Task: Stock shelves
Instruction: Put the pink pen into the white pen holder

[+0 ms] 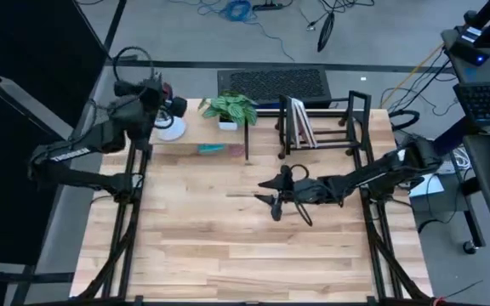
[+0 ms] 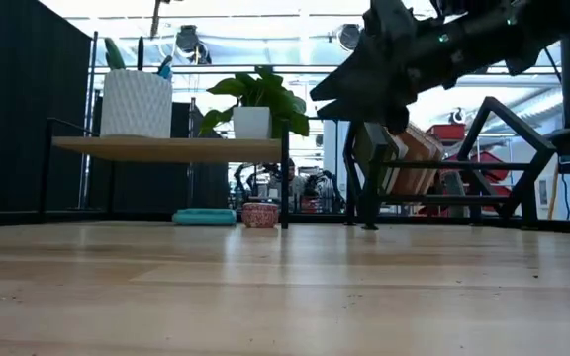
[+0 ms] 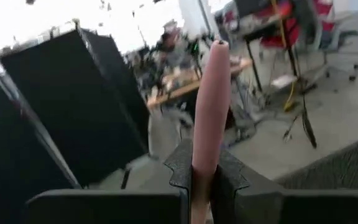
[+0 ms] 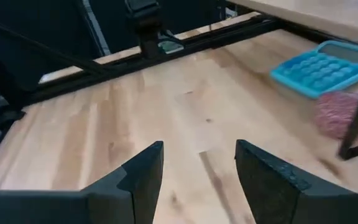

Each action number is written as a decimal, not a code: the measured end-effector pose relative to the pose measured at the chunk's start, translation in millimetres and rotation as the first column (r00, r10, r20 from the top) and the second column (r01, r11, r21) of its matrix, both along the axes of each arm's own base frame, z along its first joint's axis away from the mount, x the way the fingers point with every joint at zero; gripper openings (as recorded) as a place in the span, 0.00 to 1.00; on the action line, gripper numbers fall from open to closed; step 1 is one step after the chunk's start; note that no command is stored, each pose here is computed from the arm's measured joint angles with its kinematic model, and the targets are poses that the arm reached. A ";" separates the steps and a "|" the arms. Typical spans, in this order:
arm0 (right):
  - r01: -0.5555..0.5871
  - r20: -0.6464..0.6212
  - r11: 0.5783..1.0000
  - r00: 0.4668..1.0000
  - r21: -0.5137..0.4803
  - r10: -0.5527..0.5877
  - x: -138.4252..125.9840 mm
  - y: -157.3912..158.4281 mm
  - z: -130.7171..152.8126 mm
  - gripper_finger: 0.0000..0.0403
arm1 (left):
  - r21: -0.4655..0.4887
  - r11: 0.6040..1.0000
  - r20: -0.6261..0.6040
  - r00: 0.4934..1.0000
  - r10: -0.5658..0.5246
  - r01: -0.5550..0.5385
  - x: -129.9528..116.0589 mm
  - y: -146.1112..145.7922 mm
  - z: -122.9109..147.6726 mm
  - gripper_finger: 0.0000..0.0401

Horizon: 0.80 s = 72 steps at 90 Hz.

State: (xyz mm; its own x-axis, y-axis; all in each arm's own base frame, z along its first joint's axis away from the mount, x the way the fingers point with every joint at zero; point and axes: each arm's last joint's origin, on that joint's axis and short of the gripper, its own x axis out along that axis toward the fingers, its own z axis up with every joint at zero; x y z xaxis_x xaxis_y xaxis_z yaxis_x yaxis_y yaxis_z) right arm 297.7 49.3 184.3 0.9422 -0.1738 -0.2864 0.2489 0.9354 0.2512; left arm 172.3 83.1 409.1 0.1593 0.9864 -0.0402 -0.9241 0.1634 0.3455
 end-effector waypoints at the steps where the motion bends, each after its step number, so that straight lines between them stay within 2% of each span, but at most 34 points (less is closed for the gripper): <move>1: -0.001 0.000 1.000 1.000 0.001 0.001 0.0 0.3 -0.2 0.45 | -0.012 1.000 0.002 1.000 -0.004 0.004 -0.4 1.0 -1.8 0.02; 13: -0.009 0.000 1.000 1.000 0.002 0.009 0.0 3.0 -1.0 0.45 | -0.141 0.990 0.009 1.000 -0.007 0.008 -6.8 5.9 -20.8 0.02; 39: -0.008 0.039 1.000 0.999 0.010 0.008 1.2 3.1 2.5 0.45 | -0.267 0.963 -0.013 1.000 0.024 -0.027 -20.3 -1.7 -38.1 0.02; 72: -0.001 0.058 1.000 0.998 0.026 -0.001 1.8 1.8 4.0 0.45 | -0.229 0.972 0.014 0.998 0.054 -0.049 -19.1 1.4 -39.9 0.02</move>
